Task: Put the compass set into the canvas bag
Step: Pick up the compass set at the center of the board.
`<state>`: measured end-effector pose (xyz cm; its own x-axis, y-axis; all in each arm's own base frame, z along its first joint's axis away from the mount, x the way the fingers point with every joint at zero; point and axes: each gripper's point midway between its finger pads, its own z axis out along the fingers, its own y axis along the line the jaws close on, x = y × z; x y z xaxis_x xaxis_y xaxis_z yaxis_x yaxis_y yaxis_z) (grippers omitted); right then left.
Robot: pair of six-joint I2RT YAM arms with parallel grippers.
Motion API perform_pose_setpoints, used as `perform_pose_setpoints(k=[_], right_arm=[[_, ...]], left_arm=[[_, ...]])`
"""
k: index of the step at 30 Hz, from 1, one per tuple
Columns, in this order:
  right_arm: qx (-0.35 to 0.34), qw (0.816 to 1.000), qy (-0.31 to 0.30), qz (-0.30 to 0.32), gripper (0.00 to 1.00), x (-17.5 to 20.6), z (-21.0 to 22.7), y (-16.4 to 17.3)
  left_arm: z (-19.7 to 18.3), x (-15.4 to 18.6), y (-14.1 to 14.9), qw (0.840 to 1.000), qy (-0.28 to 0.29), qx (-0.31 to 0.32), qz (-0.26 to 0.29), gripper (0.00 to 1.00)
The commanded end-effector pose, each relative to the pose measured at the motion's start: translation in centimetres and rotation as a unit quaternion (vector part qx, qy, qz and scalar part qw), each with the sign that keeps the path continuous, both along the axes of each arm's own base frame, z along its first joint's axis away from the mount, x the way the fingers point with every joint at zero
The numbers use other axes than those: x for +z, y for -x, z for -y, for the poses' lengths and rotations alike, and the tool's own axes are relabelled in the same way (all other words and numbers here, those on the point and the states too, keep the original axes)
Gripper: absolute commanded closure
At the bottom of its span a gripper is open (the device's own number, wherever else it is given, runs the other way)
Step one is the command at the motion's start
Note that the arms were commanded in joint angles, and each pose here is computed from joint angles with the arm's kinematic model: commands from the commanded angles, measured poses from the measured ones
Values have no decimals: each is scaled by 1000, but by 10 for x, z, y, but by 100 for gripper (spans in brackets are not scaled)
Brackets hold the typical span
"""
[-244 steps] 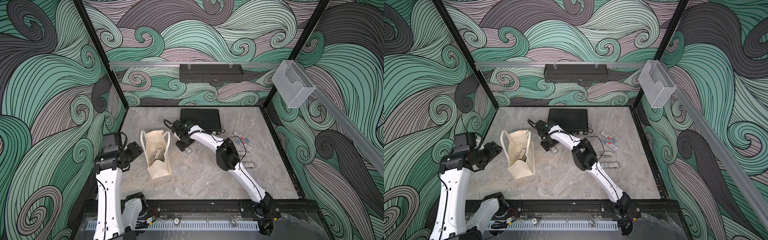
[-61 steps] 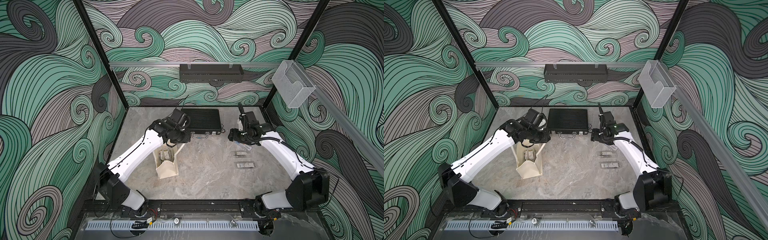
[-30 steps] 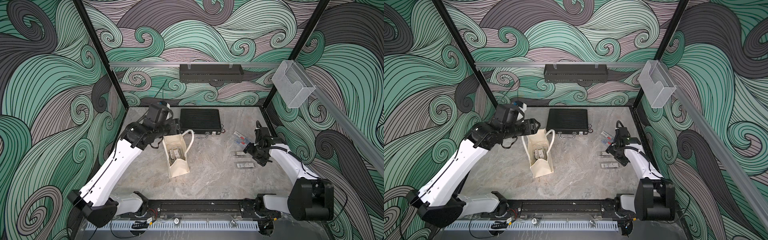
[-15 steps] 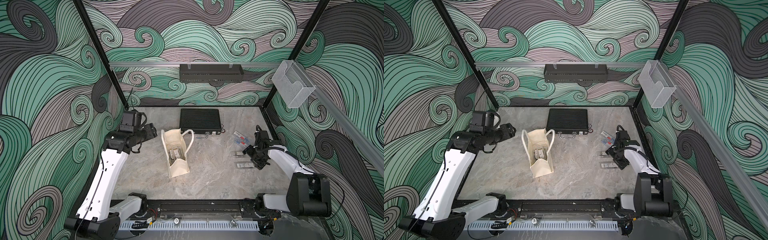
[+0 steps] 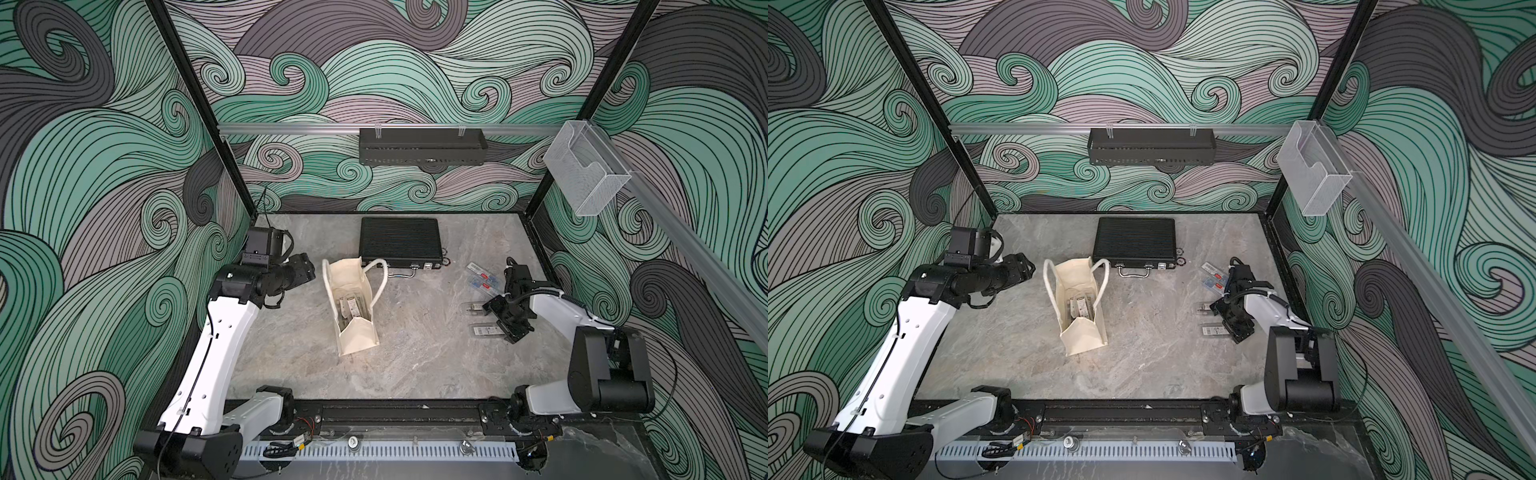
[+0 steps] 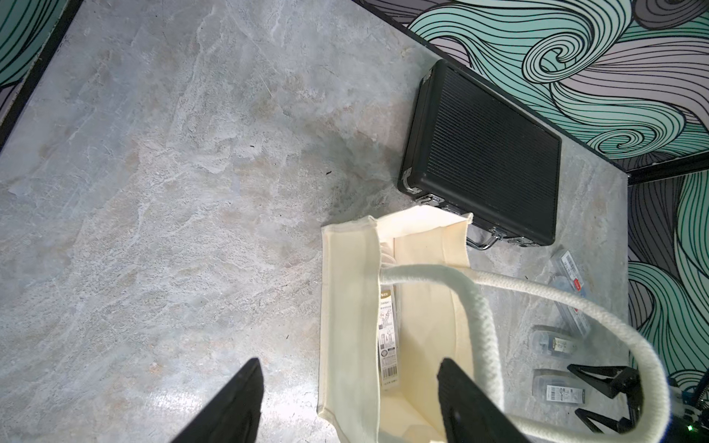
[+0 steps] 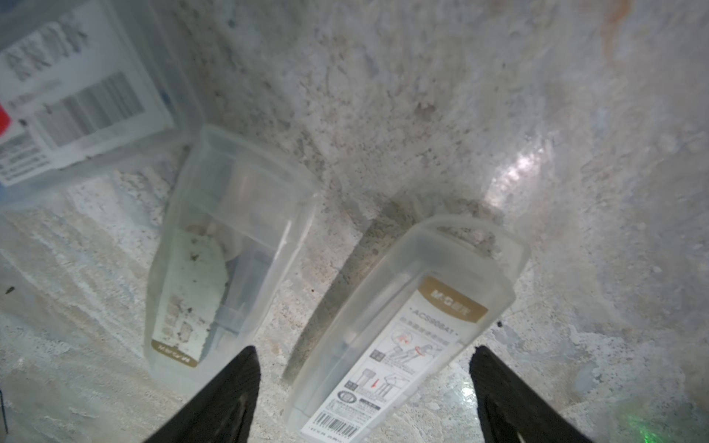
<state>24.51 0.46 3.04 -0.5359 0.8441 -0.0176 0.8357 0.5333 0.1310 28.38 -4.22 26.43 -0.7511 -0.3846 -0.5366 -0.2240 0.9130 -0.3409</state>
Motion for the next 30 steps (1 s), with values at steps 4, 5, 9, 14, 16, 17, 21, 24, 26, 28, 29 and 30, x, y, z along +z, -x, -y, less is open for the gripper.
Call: perform_pose_setpoints(k=[4,5,9,14,16,17,21,24,26,28,29,30], right_arm=[[-34,999,2,1,15,2,3,8],[-36,999,1,-3,16,-1,2,9],[-38,999,-5,-7,19,-9,-1,7],[-15,1000,-4,-13,23,-12,-9,2],[-10,1000,-1,-19,24,-15,-10,3],[-7,1000,1,-25,25,-17,-11,4],[7,999,5,-48,27,-22,-13,10],[13,999,4,-52,31,-24,-15,11],[18,999,6,-51,33,-24,-15,12],[24,998,13,-54,34,-23,-13,14],[27,998,14,-53,35,-22,-13,16],[29,998,17,-54,35,-22,-12,18]], left_arm=[[2,4,-3,1000,14,0,11,27],[3,3,-3,1000,17,0,11,27],[4,1,-2,1000,24,1,10,27],[3,-1,1,1000,24,3,10,27],[4,0,1,1000,24,3,12,27],[3,0,1,1000,24,4,11,27],[1,2,2,1000,18,4,14,27],[0,5,2,1000,12,3,17,27],[0,6,2,1000,10,3,17,27],[-1,6,1,1000,9,2,18,27],[-1,6,1,1000,9,3,19,27],[-1,7,1,1000,8,2,19,27]])
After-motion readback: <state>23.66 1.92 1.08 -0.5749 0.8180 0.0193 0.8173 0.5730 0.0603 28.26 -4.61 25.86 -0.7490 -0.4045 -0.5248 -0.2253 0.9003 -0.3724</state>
